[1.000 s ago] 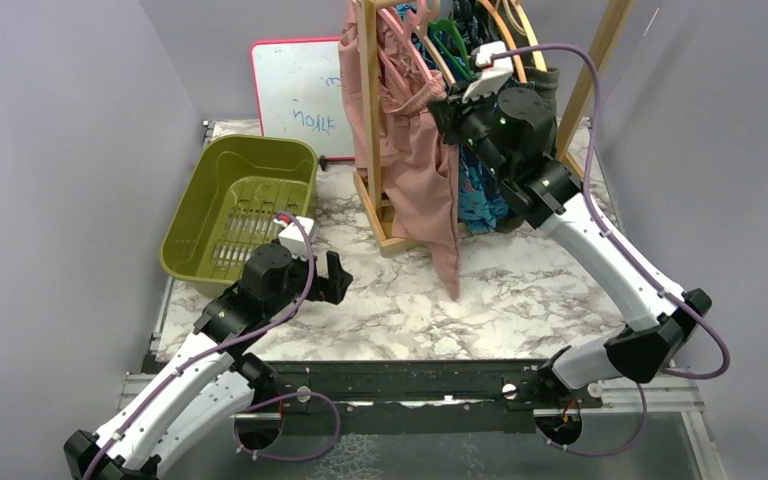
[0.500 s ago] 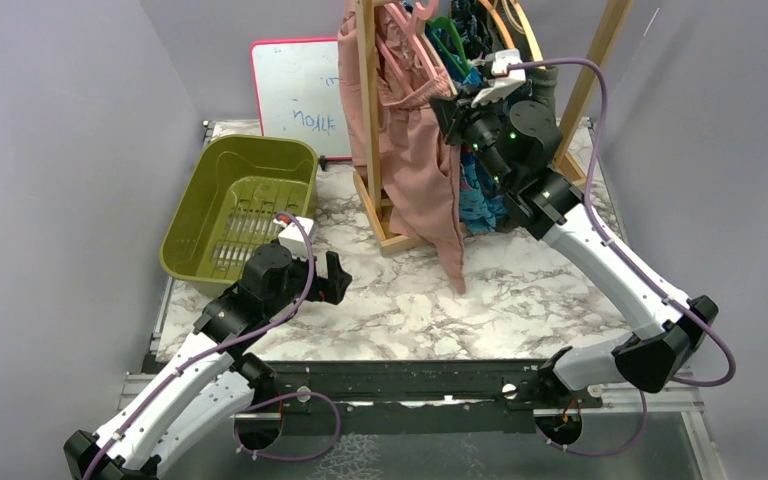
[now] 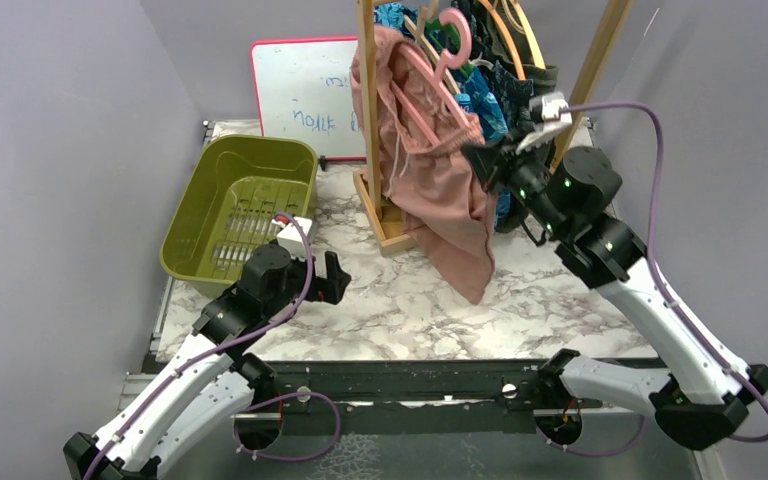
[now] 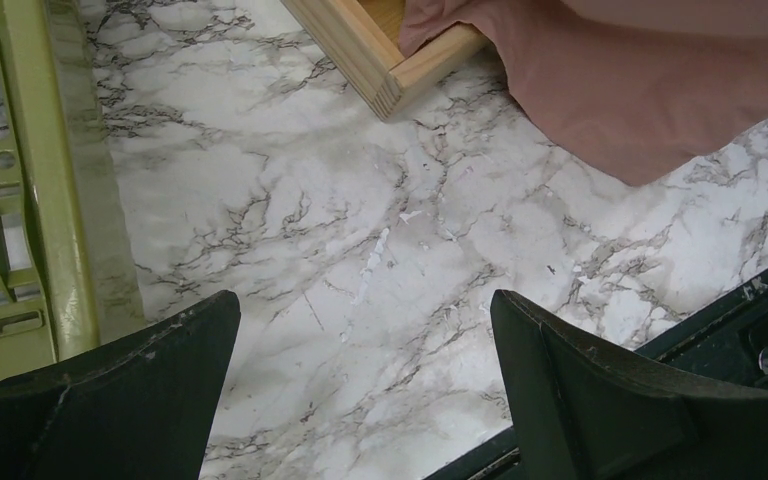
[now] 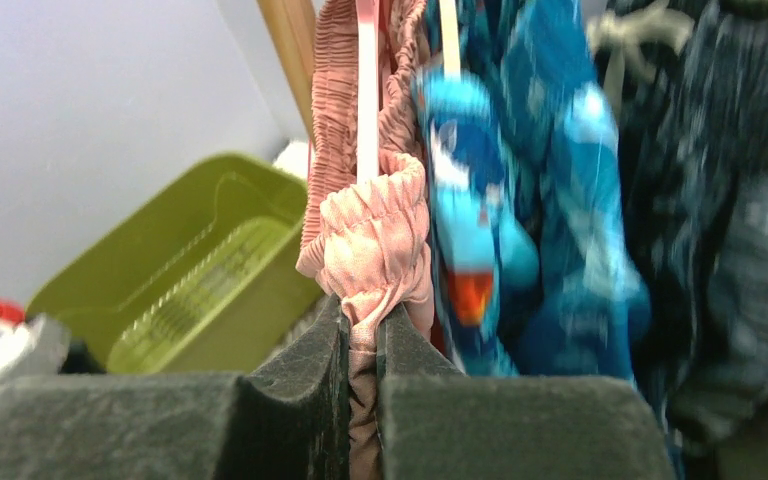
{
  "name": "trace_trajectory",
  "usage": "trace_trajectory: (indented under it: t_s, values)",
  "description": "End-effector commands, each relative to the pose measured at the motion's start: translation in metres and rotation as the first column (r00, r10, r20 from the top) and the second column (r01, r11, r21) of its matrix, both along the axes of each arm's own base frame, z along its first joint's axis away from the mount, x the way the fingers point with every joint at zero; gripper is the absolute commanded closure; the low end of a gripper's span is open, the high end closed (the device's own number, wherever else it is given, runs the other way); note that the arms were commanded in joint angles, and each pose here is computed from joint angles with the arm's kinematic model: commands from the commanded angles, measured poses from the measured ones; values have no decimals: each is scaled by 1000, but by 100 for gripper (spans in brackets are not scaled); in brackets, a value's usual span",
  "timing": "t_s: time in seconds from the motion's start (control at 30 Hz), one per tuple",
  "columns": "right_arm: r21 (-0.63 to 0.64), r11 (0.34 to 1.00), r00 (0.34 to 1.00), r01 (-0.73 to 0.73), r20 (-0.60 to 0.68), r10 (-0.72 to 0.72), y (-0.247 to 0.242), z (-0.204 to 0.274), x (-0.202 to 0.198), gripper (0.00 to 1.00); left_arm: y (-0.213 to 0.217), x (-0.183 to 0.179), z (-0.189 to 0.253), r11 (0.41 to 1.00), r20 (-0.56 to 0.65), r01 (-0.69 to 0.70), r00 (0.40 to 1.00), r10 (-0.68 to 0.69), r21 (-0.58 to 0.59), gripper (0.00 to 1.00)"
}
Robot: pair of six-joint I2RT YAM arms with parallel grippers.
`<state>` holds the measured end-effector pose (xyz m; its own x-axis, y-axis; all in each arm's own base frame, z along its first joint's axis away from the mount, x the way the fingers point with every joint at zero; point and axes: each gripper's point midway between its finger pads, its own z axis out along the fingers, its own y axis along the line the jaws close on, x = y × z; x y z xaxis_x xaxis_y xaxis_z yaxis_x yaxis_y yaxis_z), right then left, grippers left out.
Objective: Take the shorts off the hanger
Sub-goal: Pick up the hanger from the clothes rod.
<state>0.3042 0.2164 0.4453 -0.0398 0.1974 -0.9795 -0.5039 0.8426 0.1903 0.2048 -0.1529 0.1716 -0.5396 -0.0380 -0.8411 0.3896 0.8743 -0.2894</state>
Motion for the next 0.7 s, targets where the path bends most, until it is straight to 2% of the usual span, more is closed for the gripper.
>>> trace_trajectory:
  t_s: [0.0,0.3,0.5,0.67]
  values:
    - [1,995,992,-100,-77,100,-5,-33,-39,99,3,4,13,999,37,-31,999,32,-27,1]
    - [53,989,973,-139,-181,146,-43,-87,-107,99,10,5,19,997,59,-69,996,72,-44,1]
    - [98,990,932,-102,-339,130,-67,-130,-143,99,13,5,20,995,64,-91,994,94,-48,1]
    - [110,992,916,-59,-388,97,-103,-131,-183,99,24,9,23,985,77,-162,983,166,-52,1]
